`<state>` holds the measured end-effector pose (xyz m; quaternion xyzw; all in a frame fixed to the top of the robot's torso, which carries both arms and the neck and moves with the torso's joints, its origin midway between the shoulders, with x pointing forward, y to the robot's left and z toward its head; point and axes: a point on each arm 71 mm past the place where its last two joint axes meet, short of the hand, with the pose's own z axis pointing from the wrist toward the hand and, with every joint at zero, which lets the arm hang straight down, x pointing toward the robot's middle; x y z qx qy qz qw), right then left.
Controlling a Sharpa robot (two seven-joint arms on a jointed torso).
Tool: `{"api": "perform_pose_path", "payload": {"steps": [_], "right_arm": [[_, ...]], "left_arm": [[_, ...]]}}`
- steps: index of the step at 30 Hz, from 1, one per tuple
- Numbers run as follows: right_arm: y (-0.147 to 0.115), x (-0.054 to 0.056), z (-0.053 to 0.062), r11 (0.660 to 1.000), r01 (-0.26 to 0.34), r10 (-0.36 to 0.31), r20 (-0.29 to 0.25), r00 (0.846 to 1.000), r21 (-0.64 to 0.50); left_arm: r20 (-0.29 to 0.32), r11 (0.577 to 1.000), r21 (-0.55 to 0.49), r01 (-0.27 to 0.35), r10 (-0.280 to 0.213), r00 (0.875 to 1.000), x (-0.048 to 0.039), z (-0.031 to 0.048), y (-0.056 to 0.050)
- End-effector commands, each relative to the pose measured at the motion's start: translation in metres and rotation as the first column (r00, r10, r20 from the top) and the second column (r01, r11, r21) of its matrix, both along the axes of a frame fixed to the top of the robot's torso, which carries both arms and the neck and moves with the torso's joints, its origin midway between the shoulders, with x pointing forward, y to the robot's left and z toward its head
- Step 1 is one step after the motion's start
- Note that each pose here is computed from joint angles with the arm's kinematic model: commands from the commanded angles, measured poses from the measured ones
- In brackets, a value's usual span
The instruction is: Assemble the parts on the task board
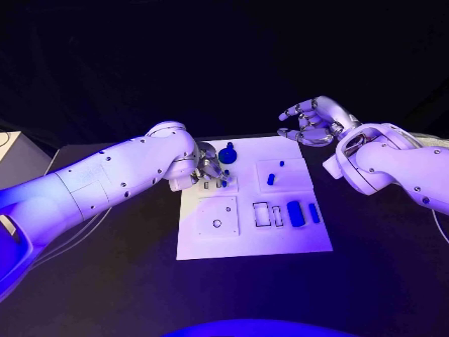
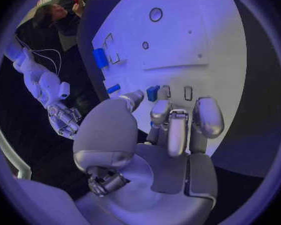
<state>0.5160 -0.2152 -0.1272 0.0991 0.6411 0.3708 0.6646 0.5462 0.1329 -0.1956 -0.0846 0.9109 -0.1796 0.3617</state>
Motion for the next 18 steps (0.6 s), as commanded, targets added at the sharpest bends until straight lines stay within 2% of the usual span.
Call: {"api": "perform_pose_path", "payload": {"steps": [1,18], "right_arm": [[0.0018,-0.0001,-0.0005,1.0,-0.013,0.013,-0.003,1.0,-0.01],[0.0031,0.0004,-0.0015,1.0,-0.015,0.015,-0.011,1.0,-0.013]], "left_arm": [[-0.012,1.0,-0.014,0.017,-0.017,1.0,-0.0006,-0.0001,-0.0035],[-0.021,1.0,-0.029,0.006,-0.007,1.0,0.0018,-0.0026,-0.0039]]}}
